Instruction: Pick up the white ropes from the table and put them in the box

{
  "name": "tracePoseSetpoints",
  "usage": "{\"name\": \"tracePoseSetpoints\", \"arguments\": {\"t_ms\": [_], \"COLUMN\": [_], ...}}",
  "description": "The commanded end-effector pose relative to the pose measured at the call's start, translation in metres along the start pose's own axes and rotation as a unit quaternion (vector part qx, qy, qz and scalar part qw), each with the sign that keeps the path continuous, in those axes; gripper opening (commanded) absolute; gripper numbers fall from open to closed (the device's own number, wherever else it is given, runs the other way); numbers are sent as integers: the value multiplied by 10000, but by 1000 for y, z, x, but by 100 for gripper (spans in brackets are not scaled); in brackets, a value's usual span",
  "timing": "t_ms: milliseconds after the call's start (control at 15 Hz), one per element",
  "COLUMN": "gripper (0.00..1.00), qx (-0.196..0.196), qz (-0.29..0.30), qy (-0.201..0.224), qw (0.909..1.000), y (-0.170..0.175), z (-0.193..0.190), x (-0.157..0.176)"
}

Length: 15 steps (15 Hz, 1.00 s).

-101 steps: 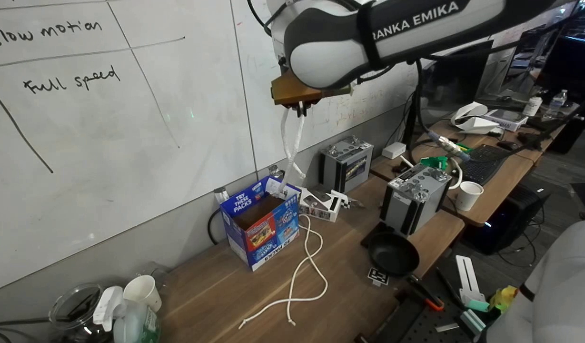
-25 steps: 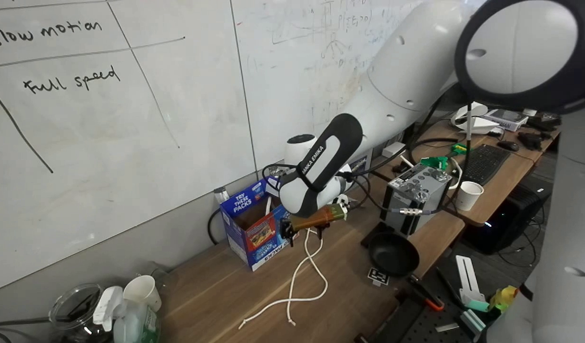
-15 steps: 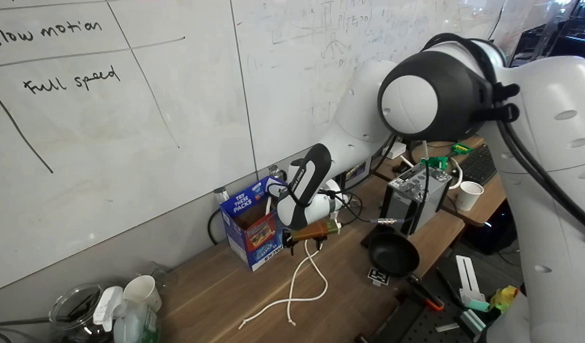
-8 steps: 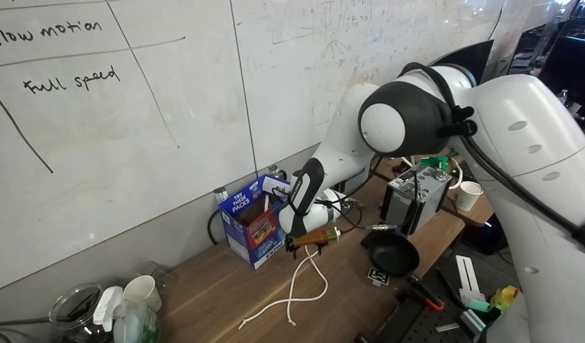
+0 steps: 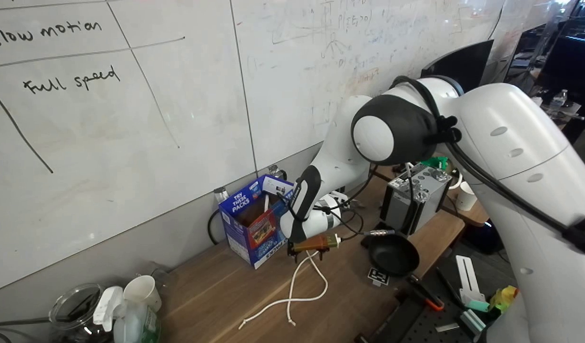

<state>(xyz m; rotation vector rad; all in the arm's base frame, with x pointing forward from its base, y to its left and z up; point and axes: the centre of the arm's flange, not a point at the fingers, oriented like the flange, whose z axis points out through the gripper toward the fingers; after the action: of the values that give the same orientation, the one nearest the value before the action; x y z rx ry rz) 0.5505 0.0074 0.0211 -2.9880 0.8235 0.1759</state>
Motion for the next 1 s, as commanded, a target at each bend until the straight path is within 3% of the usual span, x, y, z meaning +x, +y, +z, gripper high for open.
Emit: {"name": "tracePoseSetpoints", "arguments": {"t_ms": [0,933], "gripper": [100,100], "qx": [110,163], "qz": [171,335], "qy": [93,302], "qw": [9998,9988], "y": [-1,2], "z": [5,12], "x": [9,6]}}
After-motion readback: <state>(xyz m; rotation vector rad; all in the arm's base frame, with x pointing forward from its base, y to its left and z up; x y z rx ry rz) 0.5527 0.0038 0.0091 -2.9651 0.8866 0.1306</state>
